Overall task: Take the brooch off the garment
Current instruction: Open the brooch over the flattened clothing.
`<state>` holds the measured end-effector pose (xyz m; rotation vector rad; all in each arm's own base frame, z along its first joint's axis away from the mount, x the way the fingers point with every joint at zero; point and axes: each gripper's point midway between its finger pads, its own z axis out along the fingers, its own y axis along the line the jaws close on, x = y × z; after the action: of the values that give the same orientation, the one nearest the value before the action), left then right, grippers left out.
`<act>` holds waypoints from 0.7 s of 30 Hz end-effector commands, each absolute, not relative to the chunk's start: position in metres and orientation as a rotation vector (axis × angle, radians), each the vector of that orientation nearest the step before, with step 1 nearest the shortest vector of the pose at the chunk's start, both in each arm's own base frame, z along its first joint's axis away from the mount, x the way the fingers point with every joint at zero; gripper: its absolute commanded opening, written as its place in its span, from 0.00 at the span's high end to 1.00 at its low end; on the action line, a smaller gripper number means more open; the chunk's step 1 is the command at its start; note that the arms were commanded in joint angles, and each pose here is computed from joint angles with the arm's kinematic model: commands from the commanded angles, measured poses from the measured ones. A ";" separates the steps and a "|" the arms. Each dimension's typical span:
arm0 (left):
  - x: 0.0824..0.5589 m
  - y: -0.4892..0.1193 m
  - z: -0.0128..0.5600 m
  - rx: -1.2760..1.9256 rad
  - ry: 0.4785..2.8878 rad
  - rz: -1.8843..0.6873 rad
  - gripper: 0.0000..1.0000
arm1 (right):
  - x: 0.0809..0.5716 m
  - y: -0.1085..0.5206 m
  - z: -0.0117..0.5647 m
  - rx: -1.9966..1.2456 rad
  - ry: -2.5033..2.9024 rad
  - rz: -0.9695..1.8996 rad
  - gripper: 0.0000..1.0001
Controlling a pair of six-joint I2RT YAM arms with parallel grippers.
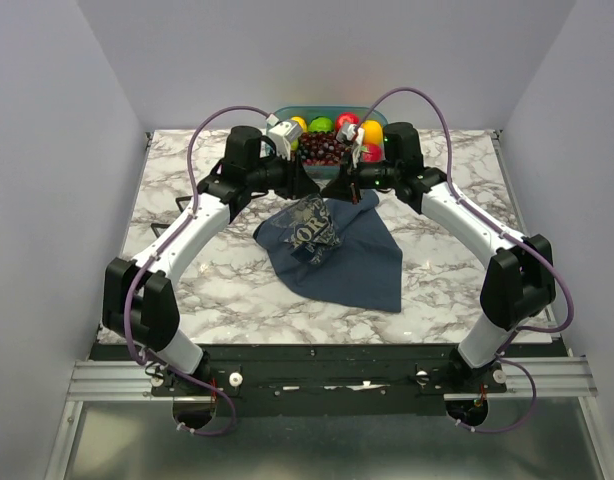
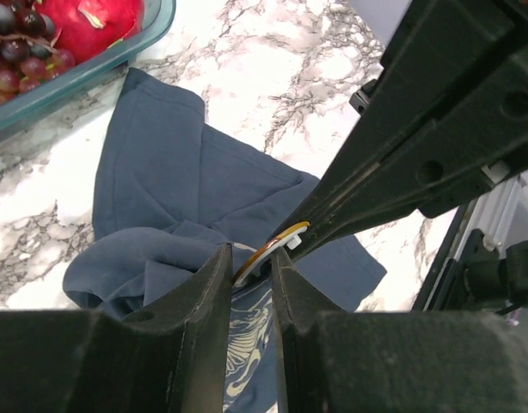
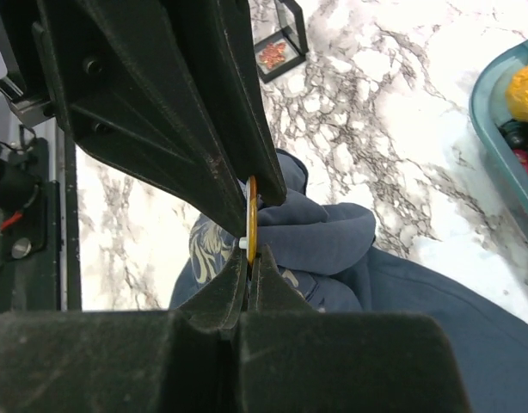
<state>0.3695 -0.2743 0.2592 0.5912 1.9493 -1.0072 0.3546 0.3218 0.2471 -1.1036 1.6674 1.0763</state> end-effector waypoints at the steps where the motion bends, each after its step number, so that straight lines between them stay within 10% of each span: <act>1: 0.408 -0.266 0.253 0.390 1.991 -0.904 0.79 | 0.300 0.350 0.297 -1.295 1.427 1.195 0.99; 15: 0.398 -0.297 0.276 0.450 1.848 -1.157 0.79 | 0.297 0.354 0.298 -1.282 1.436 1.174 0.99; 21: 0.418 -0.285 0.293 0.439 1.792 -0.843 0.83 | 0.296 0.354 0.298 -1.198 1.504 1.217 1.00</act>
<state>0.3793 -0.2845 0.2602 0.4833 1.9641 -1.1155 0.3663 0.3153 0.2488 -1.0812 1.6798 0.9411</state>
